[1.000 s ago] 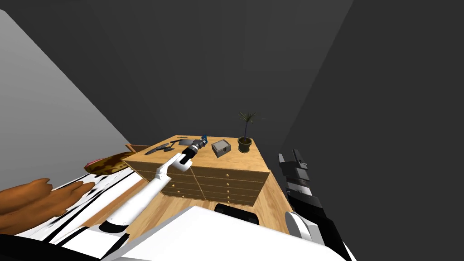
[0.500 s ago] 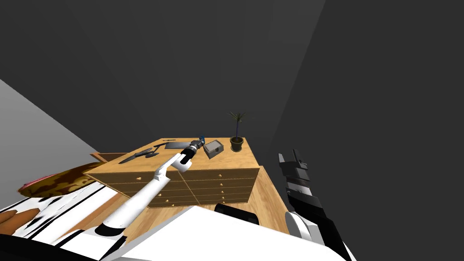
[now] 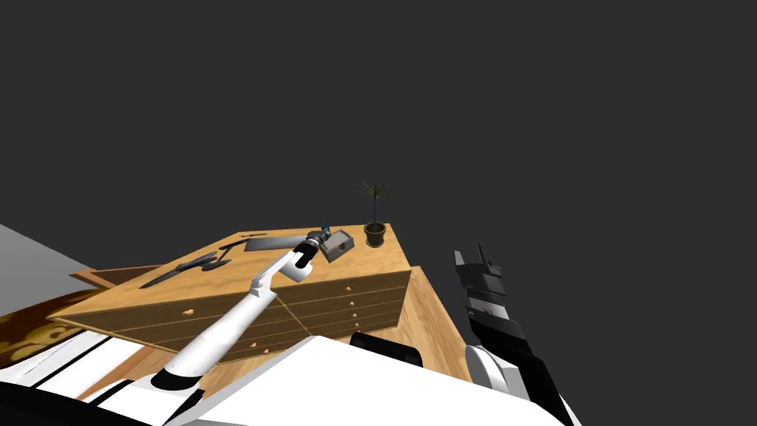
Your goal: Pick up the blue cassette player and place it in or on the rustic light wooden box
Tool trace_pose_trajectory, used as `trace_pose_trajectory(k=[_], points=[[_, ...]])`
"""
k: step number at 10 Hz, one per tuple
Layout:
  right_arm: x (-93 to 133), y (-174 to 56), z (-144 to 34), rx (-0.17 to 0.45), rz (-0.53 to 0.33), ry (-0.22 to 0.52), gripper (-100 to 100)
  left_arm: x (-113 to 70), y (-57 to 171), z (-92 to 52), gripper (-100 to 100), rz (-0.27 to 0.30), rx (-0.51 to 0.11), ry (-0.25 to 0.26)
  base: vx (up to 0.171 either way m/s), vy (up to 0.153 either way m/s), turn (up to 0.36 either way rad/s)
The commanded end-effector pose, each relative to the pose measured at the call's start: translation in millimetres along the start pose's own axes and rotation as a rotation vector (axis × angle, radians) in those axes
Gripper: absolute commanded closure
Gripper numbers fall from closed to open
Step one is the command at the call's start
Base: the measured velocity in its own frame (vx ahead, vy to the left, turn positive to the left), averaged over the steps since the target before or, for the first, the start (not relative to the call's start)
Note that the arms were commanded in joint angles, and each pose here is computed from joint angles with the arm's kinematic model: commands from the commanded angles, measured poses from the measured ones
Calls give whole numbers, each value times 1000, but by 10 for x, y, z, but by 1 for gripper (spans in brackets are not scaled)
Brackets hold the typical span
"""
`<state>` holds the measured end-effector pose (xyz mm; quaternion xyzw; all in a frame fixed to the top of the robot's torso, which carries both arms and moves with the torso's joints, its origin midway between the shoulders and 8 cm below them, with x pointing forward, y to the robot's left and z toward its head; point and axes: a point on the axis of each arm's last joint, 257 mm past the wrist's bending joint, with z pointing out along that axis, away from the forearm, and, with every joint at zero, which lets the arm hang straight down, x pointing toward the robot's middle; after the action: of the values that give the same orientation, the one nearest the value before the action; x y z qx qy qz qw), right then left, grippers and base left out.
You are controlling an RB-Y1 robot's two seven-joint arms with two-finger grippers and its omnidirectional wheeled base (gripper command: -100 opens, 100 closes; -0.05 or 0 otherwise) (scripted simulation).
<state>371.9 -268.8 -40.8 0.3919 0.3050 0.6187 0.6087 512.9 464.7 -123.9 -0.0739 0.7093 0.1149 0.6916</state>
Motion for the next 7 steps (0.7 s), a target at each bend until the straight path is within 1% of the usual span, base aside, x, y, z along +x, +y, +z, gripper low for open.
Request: trace_pose_trajectory(k=[1,2,3,4,5,7], points=[[0,0,0,0,0,0,0,39,80,-23,100,-3,-29,11,-6,-41,-116],[0,0,0,0,0,0,0,72,136,-40,100,-4,-51,19,-6,-37,-115],[0,0,0,0,0,0,0,82,152,-46,100,-5,-57,22,-9,-25,-113],[0,0,0,0,0,0,0,71,132,-47,100,-4,-50,19,-7,-7,-21],[-1,0,0,0,0,0,0,77,135,-48,-100,-4,-52,21,0,0,0],[-1,0,0,0,0,0,0,77,134,-48,-100,-4,-51,21,0,0,0]])
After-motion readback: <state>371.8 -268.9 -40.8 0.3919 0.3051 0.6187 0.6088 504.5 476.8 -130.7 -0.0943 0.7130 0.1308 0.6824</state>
